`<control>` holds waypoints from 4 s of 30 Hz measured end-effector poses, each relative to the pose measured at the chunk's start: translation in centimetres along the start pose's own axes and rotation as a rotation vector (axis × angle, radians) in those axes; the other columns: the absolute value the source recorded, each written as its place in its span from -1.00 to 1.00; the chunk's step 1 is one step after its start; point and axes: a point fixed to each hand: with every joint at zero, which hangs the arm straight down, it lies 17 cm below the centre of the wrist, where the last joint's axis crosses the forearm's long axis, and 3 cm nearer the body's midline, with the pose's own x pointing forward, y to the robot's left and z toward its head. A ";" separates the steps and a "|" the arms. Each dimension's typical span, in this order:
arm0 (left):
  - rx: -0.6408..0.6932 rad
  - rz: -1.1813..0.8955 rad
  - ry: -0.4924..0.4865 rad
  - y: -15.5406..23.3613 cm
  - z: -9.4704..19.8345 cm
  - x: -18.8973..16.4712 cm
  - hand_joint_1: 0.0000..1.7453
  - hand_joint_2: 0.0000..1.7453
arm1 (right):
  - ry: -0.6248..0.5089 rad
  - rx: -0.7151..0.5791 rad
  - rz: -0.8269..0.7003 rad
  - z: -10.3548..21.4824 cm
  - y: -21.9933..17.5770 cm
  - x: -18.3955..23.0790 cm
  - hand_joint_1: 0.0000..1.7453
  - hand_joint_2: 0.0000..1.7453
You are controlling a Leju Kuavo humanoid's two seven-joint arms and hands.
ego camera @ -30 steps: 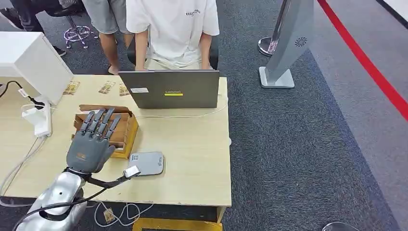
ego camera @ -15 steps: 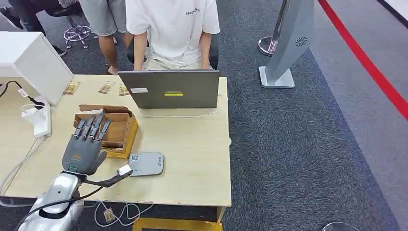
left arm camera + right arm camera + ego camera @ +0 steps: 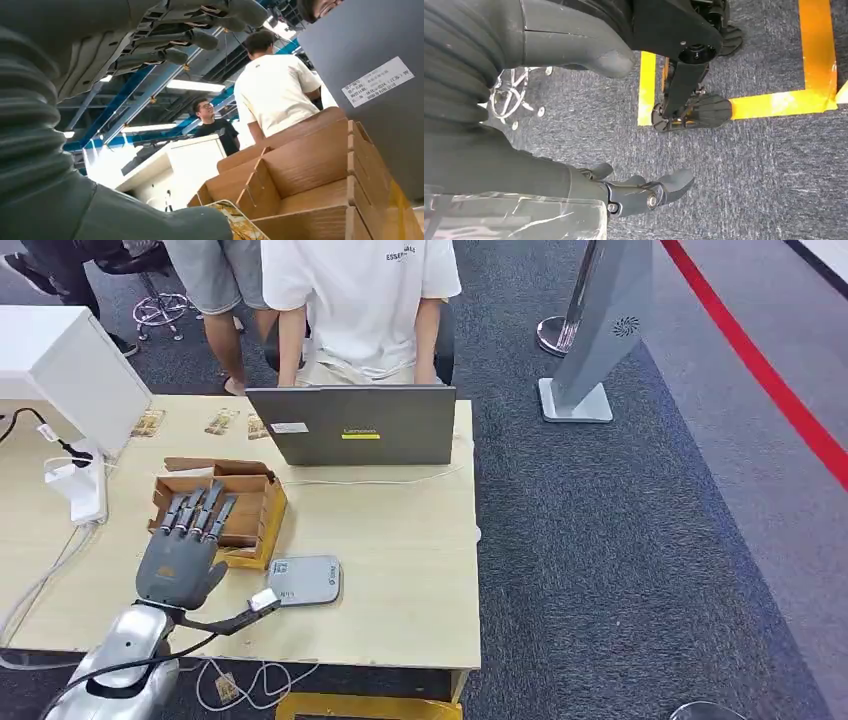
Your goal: Pass the card to the sensor for recognition and then transmit it.
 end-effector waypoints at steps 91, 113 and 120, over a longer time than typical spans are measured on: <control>-0.129 0.053 0.014 -4.5 -1.1 -1.2 1.00 1.00 | -0.010 0.003 0.023 -0.2 0.0 0.9 -1.00 1.00; -0.092 0.138 -0.008 -3.6 -1.6 0.0 1.00 1.00 | -0.012 0.002 0.021 -0.2 0.0 0.9 -1.00 1.00; 0.029 0.246 -0.106 4.2 -4.0 4.4 1.00 1.00 | -0.015 -0.008 -0.012 -0.2 -0.3 0.8 -1.00 1.00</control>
